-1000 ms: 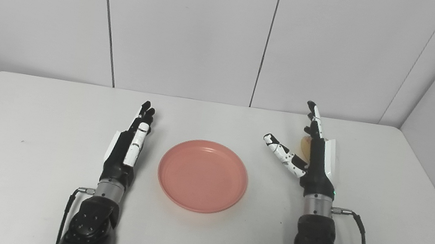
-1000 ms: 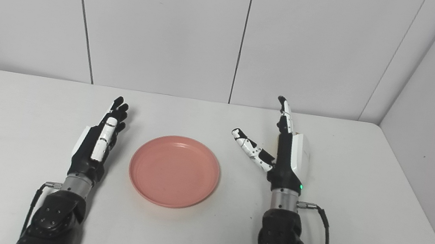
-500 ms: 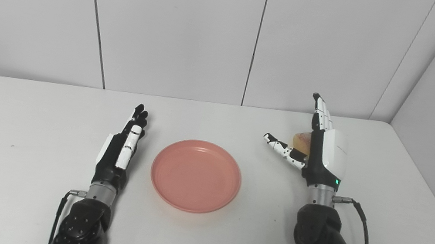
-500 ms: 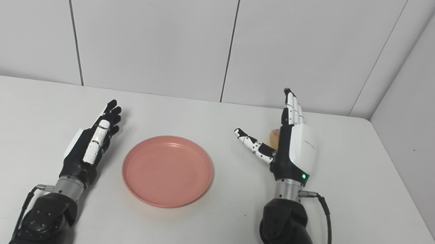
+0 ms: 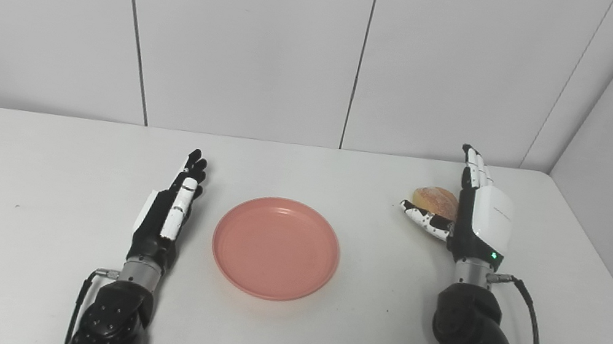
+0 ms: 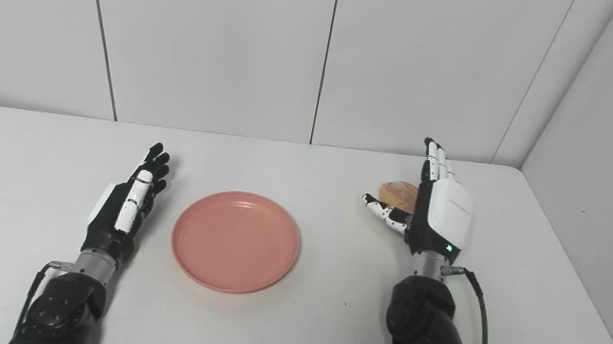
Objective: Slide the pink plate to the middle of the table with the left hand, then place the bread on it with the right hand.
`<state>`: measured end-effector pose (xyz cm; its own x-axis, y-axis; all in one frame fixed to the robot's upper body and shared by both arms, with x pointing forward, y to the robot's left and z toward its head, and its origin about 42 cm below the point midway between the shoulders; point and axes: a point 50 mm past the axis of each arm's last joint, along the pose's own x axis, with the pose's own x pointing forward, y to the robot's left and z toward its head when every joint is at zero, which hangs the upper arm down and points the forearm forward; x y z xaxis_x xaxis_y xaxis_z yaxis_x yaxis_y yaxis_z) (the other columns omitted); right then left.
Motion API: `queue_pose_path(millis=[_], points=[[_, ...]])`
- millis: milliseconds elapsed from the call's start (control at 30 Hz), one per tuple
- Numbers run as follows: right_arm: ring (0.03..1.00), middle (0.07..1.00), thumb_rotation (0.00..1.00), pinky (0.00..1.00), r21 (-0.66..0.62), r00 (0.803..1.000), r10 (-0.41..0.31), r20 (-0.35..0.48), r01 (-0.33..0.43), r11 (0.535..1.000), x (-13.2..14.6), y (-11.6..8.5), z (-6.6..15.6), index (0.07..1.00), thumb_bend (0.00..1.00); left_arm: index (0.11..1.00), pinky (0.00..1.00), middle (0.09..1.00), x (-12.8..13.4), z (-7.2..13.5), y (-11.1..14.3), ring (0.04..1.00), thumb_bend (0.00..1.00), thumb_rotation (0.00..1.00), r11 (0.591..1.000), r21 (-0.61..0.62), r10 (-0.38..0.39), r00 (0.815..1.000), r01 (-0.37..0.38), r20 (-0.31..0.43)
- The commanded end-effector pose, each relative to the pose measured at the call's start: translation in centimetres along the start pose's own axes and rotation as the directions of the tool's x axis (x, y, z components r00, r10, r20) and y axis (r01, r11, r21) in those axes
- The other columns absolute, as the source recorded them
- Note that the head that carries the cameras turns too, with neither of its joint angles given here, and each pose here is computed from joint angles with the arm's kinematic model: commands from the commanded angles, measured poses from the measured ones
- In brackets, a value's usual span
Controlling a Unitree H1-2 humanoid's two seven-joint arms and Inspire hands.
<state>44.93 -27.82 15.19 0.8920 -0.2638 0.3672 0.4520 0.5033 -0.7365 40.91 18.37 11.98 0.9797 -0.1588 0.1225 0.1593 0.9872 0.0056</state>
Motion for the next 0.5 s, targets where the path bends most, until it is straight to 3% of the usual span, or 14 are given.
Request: queue_pose_path(millis=[0,233,467], points=[[0.885,0.91,0.3,0.84,-0.008,0.999,-0.047,0.021,0.047,0.999,2.82,-1.75,1.29,0.91,0.7,0.99,1.0,0.994,-0.86,-0.7,0.44,1.0,0.5,1.0,1.0,0.017,-0.007,1.0,0.007,-0.017],[0.861,0.894,0.3,0.78,-0.012,0.999,0.034,-0.02,-0.034,0.999,2.92,-1.11,0.5,0.901,0.66,0.993,1.0,0.994,-0.96,-0.43,0.31,1.0,0.49,1.0,1.0,-0.007,-0.01,1.0,0.01,-0.009],[0.765,0.839,0.21,0.65,0.01,0.999,0.036,-0.021,-0.035,0.999,2.86,-0.89,0.4,0.841,0.56,0.998,1.0,0.998,-0.97,-0.41,0.36,1.0,0.49,1.0,1.0,0.001,-0.015,1.0,0.015,-0.012]])
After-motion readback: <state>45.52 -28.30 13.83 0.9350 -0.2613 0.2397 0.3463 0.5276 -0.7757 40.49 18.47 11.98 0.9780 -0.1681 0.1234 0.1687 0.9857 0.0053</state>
